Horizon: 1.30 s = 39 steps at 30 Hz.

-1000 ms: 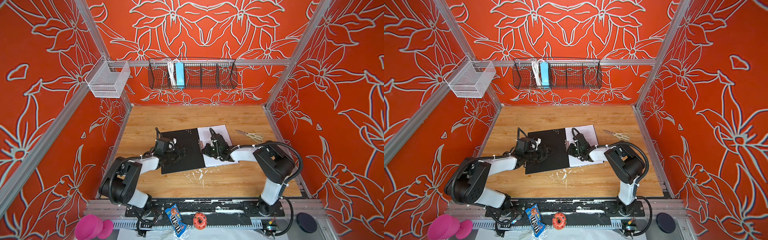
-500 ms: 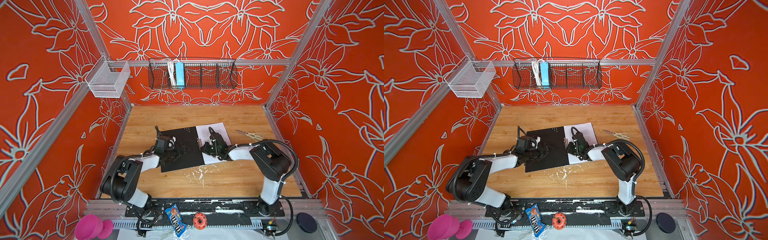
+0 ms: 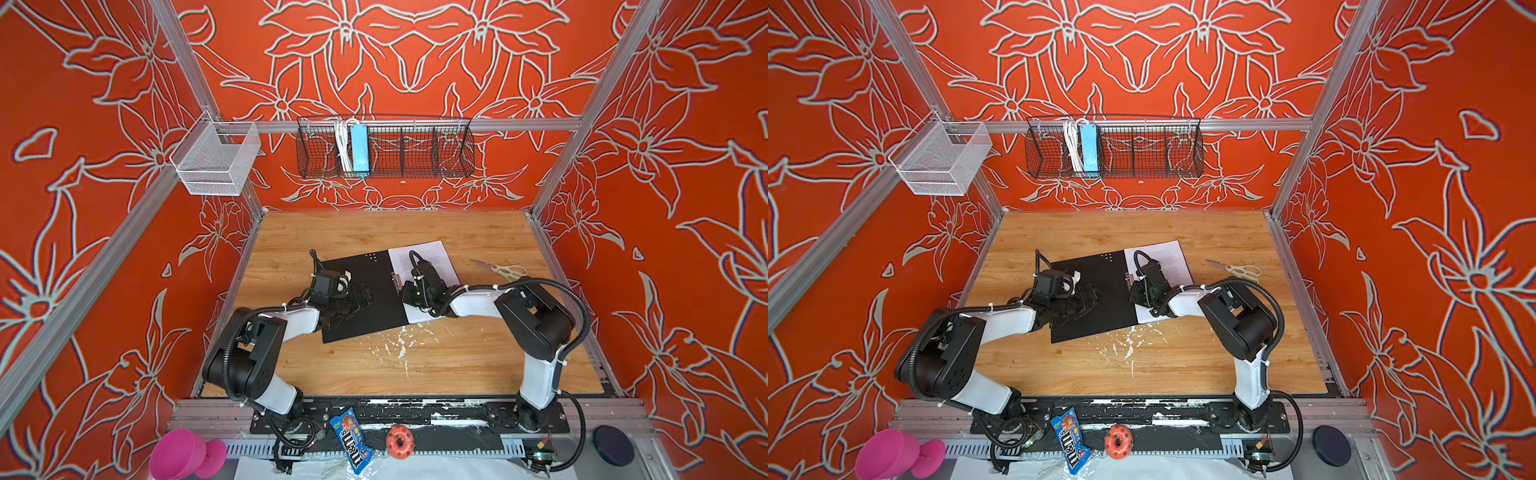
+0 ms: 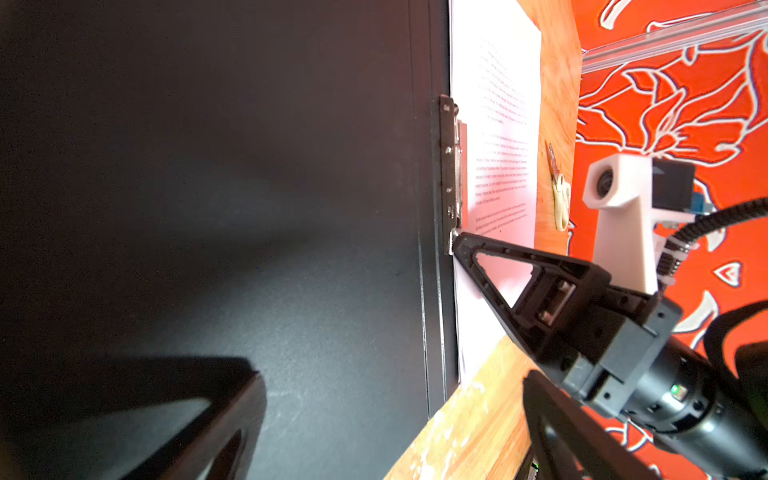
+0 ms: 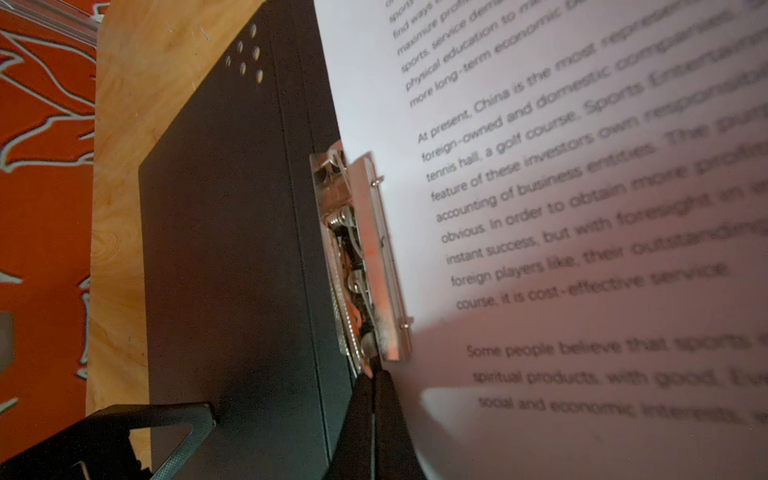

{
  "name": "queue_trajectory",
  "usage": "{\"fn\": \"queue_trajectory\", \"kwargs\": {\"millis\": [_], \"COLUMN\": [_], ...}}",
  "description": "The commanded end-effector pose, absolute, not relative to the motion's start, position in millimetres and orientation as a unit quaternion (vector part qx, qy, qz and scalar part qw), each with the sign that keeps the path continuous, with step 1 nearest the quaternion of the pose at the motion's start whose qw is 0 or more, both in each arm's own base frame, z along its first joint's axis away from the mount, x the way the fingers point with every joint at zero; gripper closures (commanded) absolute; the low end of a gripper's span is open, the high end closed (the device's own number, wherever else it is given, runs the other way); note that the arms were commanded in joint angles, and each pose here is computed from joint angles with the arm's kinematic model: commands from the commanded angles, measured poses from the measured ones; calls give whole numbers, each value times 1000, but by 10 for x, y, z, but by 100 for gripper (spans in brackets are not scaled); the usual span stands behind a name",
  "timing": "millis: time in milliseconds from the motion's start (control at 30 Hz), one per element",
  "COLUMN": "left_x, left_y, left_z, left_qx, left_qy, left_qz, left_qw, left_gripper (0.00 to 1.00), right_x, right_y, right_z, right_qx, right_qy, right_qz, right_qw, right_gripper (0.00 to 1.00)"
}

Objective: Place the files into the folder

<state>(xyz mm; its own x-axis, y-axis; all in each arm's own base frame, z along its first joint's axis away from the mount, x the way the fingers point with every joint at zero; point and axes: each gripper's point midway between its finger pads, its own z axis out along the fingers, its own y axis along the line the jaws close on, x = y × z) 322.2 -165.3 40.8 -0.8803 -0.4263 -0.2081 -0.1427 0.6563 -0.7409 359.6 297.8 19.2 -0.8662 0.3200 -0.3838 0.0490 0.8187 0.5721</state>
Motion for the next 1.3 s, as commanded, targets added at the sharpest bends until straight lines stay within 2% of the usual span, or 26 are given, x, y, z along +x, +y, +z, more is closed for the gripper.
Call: {"fn": "queue_trajectory", "kwargs": {"millis": [0,233,467,800,1267], "left_x": [2312,2313,2313,2283,2256], "left_y": [-1208,-1218,-1229,-1183,-1159], "left_z": [-500,-504,-496,-558,-595], "left_qx": [-250,-253,-250,-252,-257], "left_qy": [940,939,939,943,942], "left_qz": [-231,-234,-237,-219,-215], "left_qw": [13,12,12,2,-5], "left_gripper": [2,2,2,2,2], "right_x": [2782,2940,2953,2837,2778], "right_y": [2195,2565,2633,2065,2039], "right_z": [-682,-185,-173,-340,-634], "right_qx": [103,68,66,99,97], "right_qy": [984,971,970,985,990], "right_qz": [98,182,193,55,26], "right_qw": [104,137,130,132,99], "right_gripper": [100,100,100,100,100]}}
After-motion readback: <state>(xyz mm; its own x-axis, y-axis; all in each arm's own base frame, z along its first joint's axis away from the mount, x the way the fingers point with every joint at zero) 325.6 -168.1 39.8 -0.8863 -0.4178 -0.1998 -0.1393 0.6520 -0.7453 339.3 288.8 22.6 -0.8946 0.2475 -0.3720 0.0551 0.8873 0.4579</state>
